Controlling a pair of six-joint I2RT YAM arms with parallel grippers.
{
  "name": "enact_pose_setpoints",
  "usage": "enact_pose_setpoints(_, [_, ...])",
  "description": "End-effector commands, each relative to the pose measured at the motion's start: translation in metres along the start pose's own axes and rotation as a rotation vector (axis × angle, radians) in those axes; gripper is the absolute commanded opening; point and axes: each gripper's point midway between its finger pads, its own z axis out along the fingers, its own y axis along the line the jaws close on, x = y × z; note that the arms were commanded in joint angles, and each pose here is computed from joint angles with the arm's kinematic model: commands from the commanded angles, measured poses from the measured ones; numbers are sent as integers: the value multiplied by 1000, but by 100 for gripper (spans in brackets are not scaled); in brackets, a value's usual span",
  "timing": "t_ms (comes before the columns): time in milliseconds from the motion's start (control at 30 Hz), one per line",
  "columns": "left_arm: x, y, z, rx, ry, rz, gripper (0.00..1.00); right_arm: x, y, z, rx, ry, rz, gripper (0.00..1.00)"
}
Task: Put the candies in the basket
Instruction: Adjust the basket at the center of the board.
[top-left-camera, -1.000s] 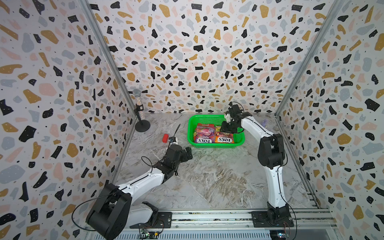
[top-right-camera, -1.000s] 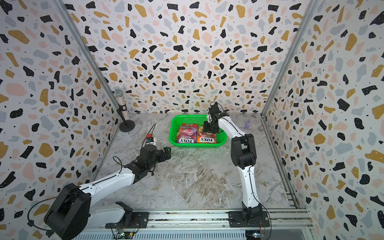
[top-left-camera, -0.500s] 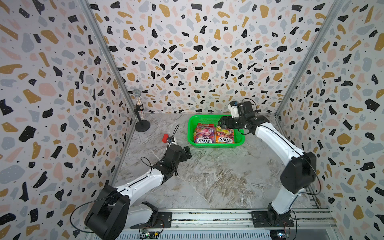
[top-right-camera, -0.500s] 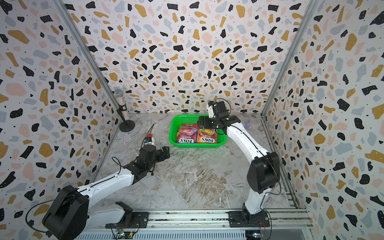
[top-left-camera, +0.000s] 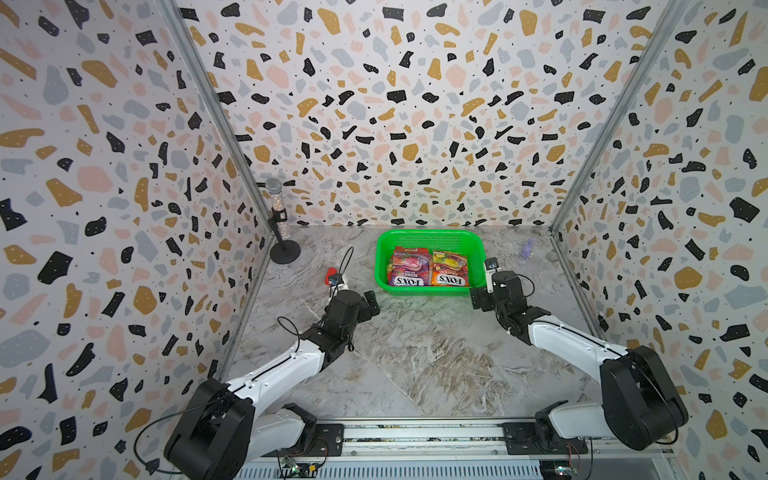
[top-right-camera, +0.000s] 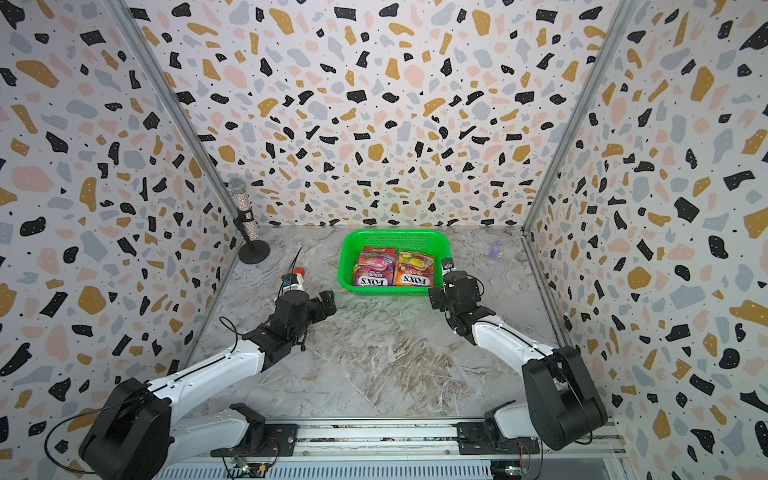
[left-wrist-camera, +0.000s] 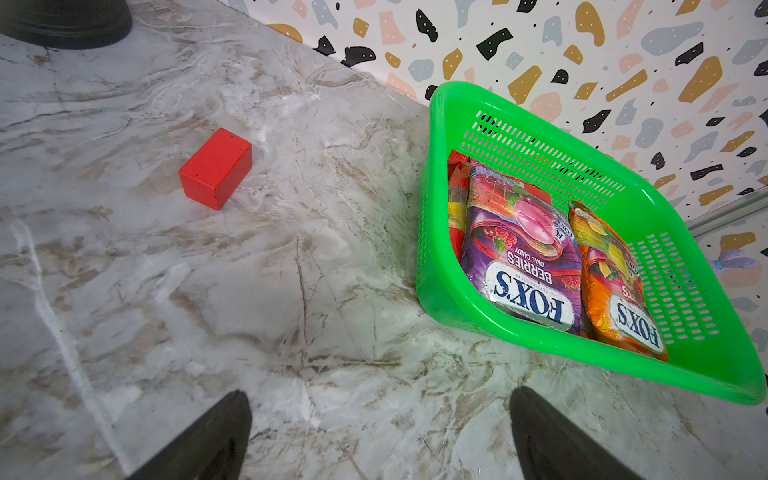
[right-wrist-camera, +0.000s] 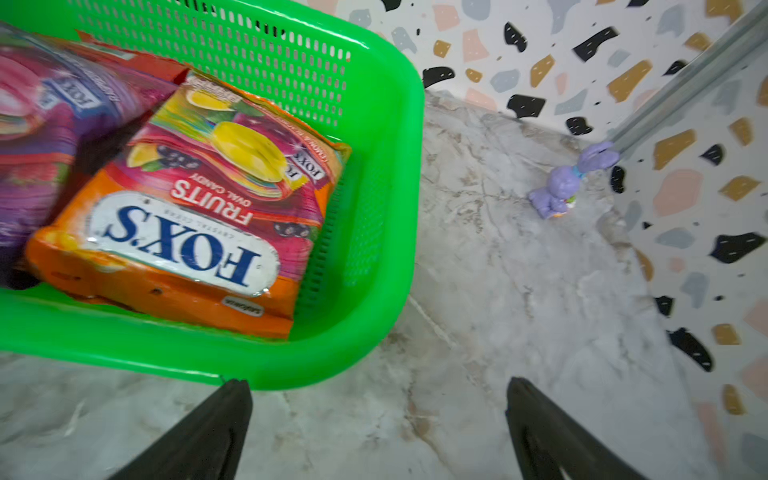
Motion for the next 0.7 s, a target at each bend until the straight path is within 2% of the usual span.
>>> enact_pose_setpoints(0, [-3, 2, -3, -3, -21, -12, 100, -27, -29, -2, 166, -91, -94, 100])
enact_pose_setpoints(233, [-4, 3, -4, -4, -27, -13, 100, 3, -18, 20, 145, -19, -230, 100])
enact_pose_setpoints(400, [-5, 3, -6, -1, -32, -16, 100, 16, -22, 32, 205, -10, -278, 100])
enact_pose_setpoints(533, [-5, 2, -6, -1, -33, -19, 100, 17, -35, 32, 232, -15, -232, 100])
enact_pose_setpoints(667, [-4, 2, -6, 2, -28, -21, 100, 18, -58, 23, 232, -38, -100, 100])
